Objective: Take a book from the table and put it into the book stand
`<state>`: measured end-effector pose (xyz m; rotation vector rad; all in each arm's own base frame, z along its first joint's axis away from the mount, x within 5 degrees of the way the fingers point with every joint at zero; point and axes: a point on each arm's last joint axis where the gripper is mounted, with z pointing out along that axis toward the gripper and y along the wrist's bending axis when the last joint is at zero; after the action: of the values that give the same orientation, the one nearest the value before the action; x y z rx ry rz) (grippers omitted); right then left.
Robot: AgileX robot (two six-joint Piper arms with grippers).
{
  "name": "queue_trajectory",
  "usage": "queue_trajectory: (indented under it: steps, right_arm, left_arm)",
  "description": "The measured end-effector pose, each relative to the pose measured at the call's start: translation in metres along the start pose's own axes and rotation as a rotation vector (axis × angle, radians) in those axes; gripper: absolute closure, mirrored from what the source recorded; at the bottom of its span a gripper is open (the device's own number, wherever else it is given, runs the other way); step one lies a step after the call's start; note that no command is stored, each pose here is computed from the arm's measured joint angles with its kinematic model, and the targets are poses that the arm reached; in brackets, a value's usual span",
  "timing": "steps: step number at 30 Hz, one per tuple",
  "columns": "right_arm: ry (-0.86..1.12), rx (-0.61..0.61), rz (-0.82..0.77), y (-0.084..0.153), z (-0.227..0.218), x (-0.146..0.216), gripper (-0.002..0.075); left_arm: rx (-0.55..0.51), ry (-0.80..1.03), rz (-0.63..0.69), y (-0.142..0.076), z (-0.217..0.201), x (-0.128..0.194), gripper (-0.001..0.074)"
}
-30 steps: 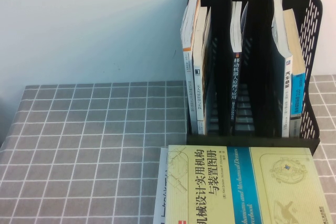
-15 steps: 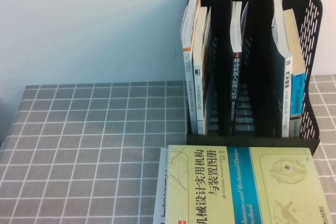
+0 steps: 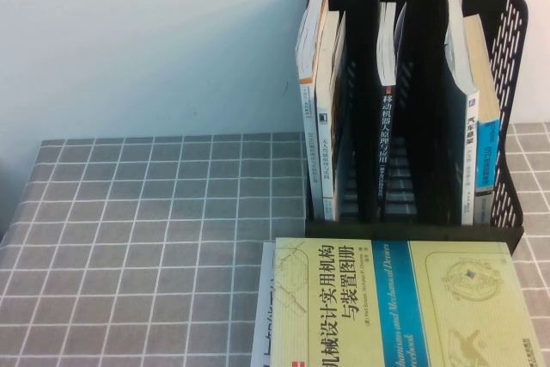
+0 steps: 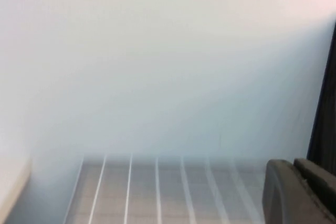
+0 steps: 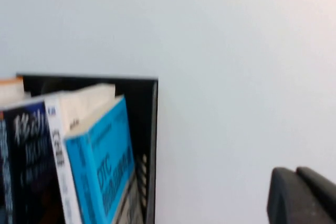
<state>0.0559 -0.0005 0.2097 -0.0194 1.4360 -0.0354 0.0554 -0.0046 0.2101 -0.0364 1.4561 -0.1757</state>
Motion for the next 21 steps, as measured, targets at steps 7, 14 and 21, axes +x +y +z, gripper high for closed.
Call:
queue_trajectory:
  steps: [7,14,21]
  right_arm:
    - [-0.343,0.025,-0.002,-0.002,-0.005,-0.031,0.0729]
    - [-0.444,0.068,0.060,-0.007,-0.009,-0.039,0.0729]
    - [-0.175,0.012,0.001,-0.003,-0.006,-0.059,0.0729]
  left_arm:
    - [0.042,-0.285,-0.036,-0.003,-0.004,-0.026,0.0738]
    - [0.033,-0.272,-0.205,-0.001,-0.004,-0.031,0.0738]
    - [0.028,-0.037,-0.223,-0.012,-0.010,-0.080,0.0738]
